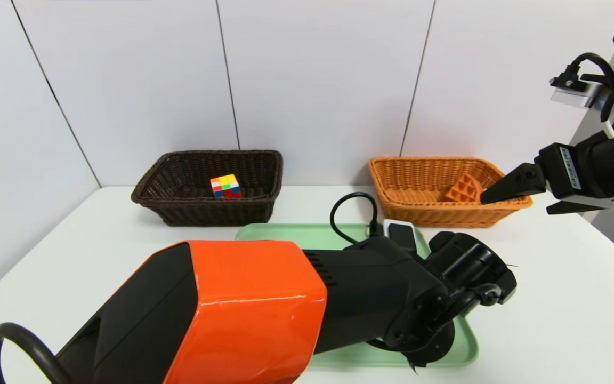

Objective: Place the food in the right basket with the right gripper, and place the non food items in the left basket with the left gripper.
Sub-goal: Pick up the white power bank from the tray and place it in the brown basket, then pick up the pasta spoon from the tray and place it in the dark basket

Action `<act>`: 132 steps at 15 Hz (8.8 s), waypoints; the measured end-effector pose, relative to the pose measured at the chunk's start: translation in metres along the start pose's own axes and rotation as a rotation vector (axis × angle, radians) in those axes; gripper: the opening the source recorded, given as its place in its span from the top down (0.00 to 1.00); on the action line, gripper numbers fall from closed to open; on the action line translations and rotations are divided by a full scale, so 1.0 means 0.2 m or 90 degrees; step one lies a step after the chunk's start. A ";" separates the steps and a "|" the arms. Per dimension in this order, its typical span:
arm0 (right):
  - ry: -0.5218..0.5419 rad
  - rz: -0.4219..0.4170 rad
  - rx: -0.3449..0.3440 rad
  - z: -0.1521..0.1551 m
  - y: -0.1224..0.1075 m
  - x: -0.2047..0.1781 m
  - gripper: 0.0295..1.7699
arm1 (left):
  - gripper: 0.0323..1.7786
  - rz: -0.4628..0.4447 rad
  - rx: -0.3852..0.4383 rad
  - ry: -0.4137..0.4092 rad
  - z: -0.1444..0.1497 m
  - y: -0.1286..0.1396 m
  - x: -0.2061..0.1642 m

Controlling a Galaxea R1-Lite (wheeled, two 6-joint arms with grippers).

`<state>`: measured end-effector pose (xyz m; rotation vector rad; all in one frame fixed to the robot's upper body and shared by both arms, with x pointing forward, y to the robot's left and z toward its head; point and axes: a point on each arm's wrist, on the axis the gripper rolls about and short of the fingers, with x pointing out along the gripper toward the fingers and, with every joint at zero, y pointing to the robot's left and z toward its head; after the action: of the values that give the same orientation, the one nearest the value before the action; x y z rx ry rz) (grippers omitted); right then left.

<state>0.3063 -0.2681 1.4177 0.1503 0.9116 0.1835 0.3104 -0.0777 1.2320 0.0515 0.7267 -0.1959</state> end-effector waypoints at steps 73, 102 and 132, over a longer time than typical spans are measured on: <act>-0.009 0.004 0.013 -0.01 -0.02 -0.03 0.04 | 0.07 -0.080 -0.042 -0.074 0.84 1.14 -0.34; 0.010 0.013 0.005 -0.06 0.00 -0.01 0.04 | 0.05 -0.151 0.092 0.033 0.57 0.70 -0.35; 0.189 -0.049 -0.142 -0.10 0.36 0.93 0.04 | 0.05 -0.052 0.010 0.160 0.32 1.06 -0.53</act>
<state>0.3958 -0.1566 1.2771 -0.1226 1.1833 0.2380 0.3163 0.1403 1.3451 0.0631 0.9788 -0.2760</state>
